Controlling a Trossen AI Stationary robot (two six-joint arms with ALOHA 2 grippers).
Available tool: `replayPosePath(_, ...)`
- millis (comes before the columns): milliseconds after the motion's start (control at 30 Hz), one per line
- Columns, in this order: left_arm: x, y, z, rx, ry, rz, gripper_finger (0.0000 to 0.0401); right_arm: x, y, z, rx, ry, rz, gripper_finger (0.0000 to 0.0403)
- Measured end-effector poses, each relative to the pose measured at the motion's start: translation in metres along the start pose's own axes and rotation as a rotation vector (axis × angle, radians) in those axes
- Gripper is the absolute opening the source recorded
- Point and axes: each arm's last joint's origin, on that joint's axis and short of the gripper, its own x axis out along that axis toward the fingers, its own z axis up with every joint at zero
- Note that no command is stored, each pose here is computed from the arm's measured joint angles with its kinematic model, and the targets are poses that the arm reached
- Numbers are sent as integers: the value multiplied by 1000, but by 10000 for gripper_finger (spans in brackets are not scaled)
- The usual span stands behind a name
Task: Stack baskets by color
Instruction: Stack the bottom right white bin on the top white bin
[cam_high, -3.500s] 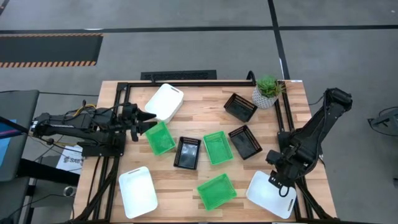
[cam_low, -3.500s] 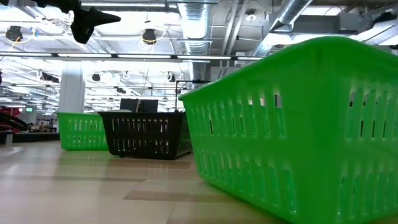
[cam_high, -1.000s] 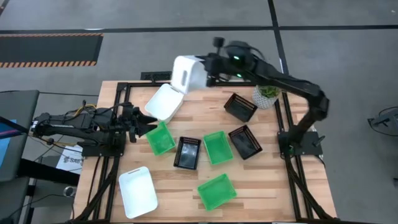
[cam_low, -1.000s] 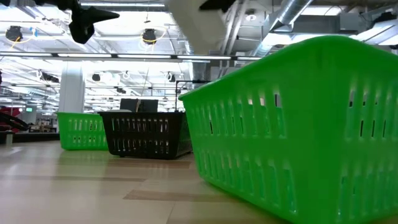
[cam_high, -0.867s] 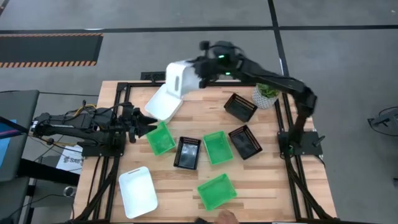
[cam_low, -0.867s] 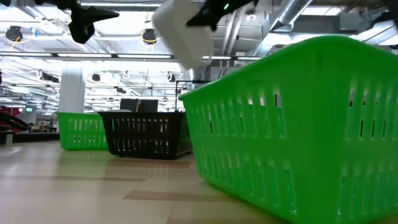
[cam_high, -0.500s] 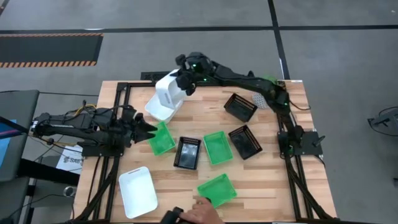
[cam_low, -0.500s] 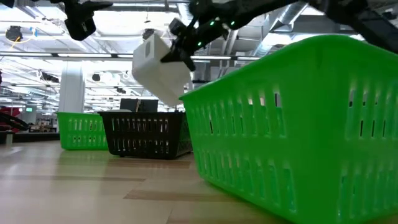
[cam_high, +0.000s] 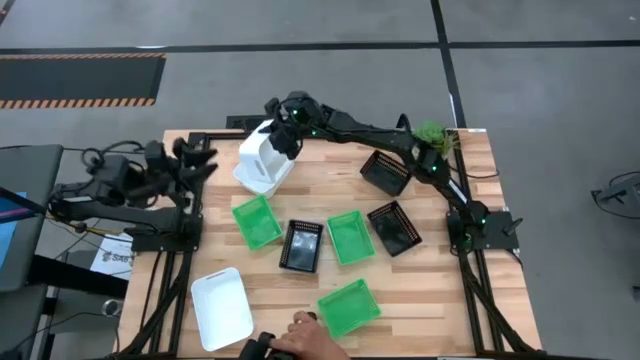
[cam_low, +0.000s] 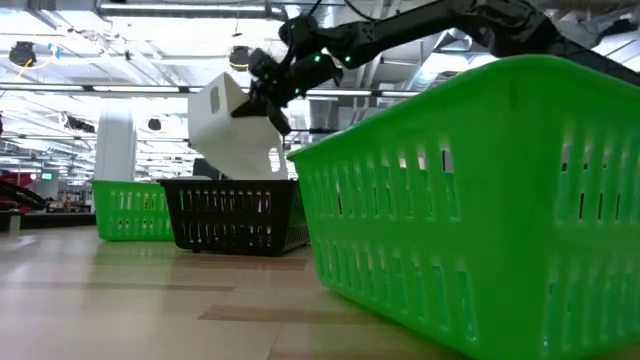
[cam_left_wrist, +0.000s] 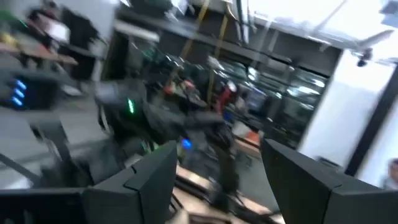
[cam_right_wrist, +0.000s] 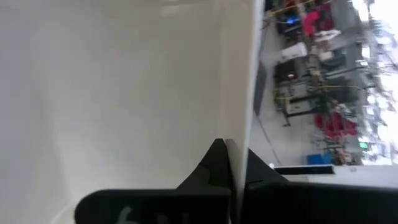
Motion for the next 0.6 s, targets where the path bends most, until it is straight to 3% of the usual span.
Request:
replayPosePath(300,0,0,1,13,-6,0,224,5,8,-4,-36,22,44,1)
replayPosePath(600,0,1,2,12,-15,33,224,3,24,-9,-134,58,207,2)
